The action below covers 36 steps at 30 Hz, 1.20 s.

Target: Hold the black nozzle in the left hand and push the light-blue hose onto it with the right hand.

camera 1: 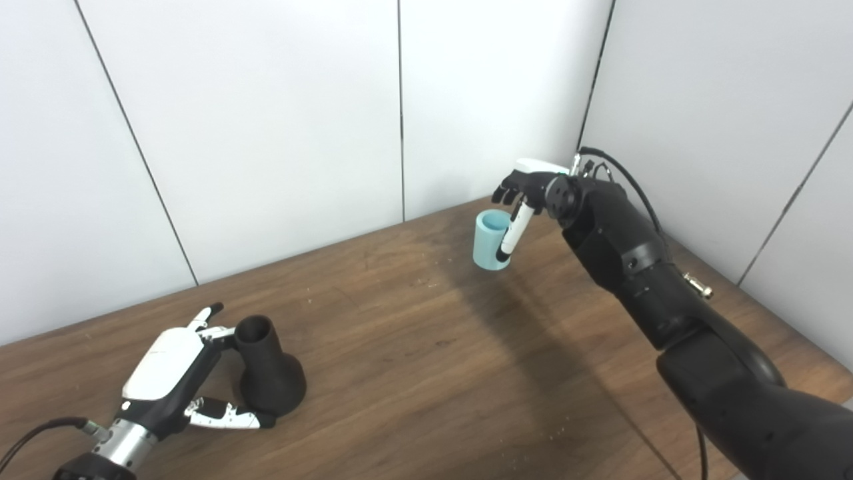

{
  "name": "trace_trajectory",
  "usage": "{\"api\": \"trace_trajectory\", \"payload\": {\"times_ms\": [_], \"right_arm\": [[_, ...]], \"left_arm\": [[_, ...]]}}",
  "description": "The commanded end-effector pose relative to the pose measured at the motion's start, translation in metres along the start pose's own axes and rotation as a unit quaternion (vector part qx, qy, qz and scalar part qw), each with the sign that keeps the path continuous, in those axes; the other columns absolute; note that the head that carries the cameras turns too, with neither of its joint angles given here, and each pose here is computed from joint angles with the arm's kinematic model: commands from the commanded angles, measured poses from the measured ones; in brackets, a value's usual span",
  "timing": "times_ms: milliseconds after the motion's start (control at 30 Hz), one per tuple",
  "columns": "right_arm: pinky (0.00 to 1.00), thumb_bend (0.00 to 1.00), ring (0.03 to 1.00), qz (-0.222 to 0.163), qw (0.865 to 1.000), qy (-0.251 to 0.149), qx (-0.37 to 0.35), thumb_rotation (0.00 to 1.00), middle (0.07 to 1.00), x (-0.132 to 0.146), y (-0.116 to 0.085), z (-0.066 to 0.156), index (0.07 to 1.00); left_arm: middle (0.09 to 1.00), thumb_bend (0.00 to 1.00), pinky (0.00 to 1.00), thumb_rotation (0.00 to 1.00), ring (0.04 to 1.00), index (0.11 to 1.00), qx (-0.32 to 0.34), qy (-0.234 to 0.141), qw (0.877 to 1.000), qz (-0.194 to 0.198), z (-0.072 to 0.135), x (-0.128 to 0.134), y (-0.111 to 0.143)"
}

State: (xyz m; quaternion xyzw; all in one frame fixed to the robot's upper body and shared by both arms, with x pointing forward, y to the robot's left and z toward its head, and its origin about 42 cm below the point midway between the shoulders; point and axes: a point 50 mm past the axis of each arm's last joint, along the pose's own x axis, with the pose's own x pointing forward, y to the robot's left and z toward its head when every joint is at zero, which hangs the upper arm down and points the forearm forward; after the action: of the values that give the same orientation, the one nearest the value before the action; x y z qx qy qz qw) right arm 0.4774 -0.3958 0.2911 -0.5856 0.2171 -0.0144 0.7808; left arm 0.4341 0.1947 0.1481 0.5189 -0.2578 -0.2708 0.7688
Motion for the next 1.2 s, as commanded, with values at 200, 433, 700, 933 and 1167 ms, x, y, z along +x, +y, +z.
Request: {"api": "trace_trajectory", "payload": {"times_ms": [200,433,700,933,1167], "right_arm": [[0.71,0.9,0.775,-0.04,0.999,-0.004,-0.007,0.07,0.797,-0.004,-0.026,0.0,0.773],[0.71,0.89,0.773,-0.042,0.999,-0.006,0.0,0.08,0.791,-0.003,-0.019,0.003,0.77],[0.72,0.89,0.781,-0.045,0.999,-0.008,0.003,0.09,0.792,0.001,-0.013,0.007,0.769],[0.63,0.85,0.698,-0.061,0.998,-0.017,0.004,0.07,0.732,0.0,-0.013,0.007,0.736],[0.3,0.57,0.379,-0.087,0.996,-0.02,0.016,0.0,0.484,-0.002,-0.01,0.01,0.544]], "left_arm": [[0.494,0.53,1.0,0.0,0.656,0.478,0.049,0.074,0.988,-0.128,-0.031,-0.053,-0.037],[0.494,0.53,1.0,0.0,0.654,0.478,0.048,0.074,0.988,-0.128,-0.028,-0.052,-0.036],[0.494,0.53,1.0,0.0,0.655,0.478,0.049,0.074,0.987,-0.132,-0.028,-0.054,-0.04],[0.494,0.53,1.0,0.0,0.655,0.478,0.05,0.072,0.987,-0.136,-0.027,-0.056,-0.041],[0.494,0.53,1.0,0.0,0.655,0.478,0.051,0.072,0.987,-0.135,-0.029,-0.056,-0.039]]}}
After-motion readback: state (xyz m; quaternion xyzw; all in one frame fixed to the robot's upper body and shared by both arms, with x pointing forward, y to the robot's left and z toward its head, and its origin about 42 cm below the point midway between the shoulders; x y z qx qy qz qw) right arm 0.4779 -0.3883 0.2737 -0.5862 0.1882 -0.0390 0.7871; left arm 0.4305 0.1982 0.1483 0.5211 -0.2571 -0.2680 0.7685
